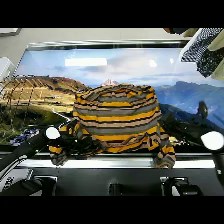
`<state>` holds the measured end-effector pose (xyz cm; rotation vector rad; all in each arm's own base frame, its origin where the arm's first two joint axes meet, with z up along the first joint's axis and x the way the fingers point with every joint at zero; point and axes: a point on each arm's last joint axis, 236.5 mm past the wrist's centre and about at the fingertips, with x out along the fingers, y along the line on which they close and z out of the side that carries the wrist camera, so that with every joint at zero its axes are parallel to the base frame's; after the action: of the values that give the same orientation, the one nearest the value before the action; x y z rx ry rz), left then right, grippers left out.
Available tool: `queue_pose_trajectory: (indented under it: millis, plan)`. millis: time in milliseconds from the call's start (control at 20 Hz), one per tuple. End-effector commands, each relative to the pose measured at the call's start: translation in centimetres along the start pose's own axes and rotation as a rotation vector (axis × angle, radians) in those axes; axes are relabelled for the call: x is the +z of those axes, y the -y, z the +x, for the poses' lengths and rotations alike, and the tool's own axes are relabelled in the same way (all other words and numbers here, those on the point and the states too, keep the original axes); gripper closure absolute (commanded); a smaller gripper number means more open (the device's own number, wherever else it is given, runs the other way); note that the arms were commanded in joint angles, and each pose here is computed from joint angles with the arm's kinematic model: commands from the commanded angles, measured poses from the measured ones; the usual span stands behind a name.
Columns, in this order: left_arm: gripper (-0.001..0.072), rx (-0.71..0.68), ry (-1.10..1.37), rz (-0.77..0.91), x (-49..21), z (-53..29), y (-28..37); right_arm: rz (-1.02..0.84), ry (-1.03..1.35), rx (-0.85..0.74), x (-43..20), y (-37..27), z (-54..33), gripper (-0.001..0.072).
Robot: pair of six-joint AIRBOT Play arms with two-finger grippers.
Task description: Fold the clothes and pants, and hang the long-sleeved shirts on hangers.
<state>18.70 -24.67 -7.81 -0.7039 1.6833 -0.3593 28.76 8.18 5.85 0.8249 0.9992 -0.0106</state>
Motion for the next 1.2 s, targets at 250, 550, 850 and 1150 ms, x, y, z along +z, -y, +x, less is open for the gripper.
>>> queue_pose_trajectory:
  millis: [250, 550, 850, 1150]
  plan:
    - [0.0233, 0.006, 0.067, 0.013, 1.7, -3.2, -1.2, -0.747, -0.22, -0.293, -5.0, -2.2, -2.4, 0.0267]
    - [0.0233, 0.004, 0.07, 0.009, 1.8, -3.4, -1.2, -0.875, -0.264, -0.462, -8.2, -1.8, 3.7, 0.0048]
    - [0.0233, 0.003, 0.07, 0.009, 1.8, -3.4, -1.2, -0.882, -0.374, -0.551, -10.1, 0.5, 7.1, 0.0047]
    - [0.0233, 0.004, 0.07, 0.009, 1.8, -3.4, -1.2, -0.874, -0.378, -0.566, -10.5, 1.5, 8.2, 0.0053]
